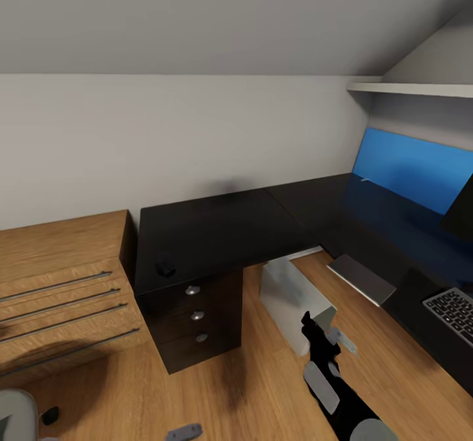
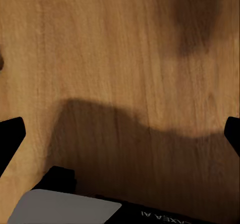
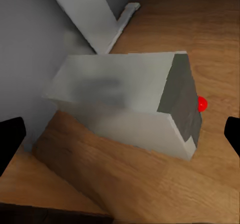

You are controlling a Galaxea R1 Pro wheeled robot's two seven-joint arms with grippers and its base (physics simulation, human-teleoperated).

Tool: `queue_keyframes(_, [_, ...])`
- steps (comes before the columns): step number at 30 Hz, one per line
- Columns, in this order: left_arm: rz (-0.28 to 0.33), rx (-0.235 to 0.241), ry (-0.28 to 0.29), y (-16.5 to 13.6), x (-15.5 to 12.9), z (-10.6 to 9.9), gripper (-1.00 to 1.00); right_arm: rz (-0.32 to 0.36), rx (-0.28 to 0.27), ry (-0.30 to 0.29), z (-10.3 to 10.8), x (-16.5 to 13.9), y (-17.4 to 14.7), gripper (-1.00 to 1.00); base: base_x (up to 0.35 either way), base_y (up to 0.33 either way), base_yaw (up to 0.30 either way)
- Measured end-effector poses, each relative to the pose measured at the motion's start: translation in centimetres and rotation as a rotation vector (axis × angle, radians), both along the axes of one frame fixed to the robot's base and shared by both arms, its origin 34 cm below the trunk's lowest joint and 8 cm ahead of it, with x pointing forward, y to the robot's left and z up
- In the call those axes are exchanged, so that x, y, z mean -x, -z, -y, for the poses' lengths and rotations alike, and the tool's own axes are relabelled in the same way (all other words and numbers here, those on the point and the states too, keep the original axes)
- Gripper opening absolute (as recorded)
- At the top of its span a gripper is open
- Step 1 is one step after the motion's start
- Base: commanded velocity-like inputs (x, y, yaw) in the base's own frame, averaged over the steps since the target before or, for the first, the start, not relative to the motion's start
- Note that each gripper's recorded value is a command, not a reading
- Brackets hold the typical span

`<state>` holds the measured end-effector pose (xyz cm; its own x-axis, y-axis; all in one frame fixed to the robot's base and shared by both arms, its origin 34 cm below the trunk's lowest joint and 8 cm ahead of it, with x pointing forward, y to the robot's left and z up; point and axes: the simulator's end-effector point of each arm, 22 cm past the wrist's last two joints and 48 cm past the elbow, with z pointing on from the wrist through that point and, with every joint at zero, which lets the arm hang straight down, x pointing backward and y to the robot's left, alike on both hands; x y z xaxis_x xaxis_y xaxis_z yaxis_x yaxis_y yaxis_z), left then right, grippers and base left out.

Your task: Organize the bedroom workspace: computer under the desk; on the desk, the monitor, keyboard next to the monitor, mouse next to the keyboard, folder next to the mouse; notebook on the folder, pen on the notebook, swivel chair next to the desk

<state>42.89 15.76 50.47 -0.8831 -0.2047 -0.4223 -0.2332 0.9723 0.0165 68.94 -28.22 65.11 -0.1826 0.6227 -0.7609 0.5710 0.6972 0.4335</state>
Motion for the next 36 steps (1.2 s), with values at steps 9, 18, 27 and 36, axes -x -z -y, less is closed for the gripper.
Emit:
queue_keyframes(9, [0.161,0.269,0.067,-6.0,-7.1,8.4,1.00,0.104,-0.175,0.061,-1.0,-2.4,-1.0,1.00,0.000,0.000,0.000])
queue_keyframes(18, [0.252,0.271,0.107,-9.5,-8.0,3.5,1.00,0.262,-0.241,-0.058,-3.2,-4.4,-2.4,1.00,0.000,0.000,0.000])
queue_keyframes(27, [0.262,0.242,0.099,-7.7,-8.3,2.9,1.00,0.285,-0.370,0.084,0.3,-3.7,0.0,1.00,0.000,0.000,0.000])
queue_keyframes(36, [0.261,0.238,0.097,-5.9,-8.1,2.9,1.00,0.289,-0.368,0.094,1.3,-3.5,1.7,1.00,0.000,0.000,0.000])
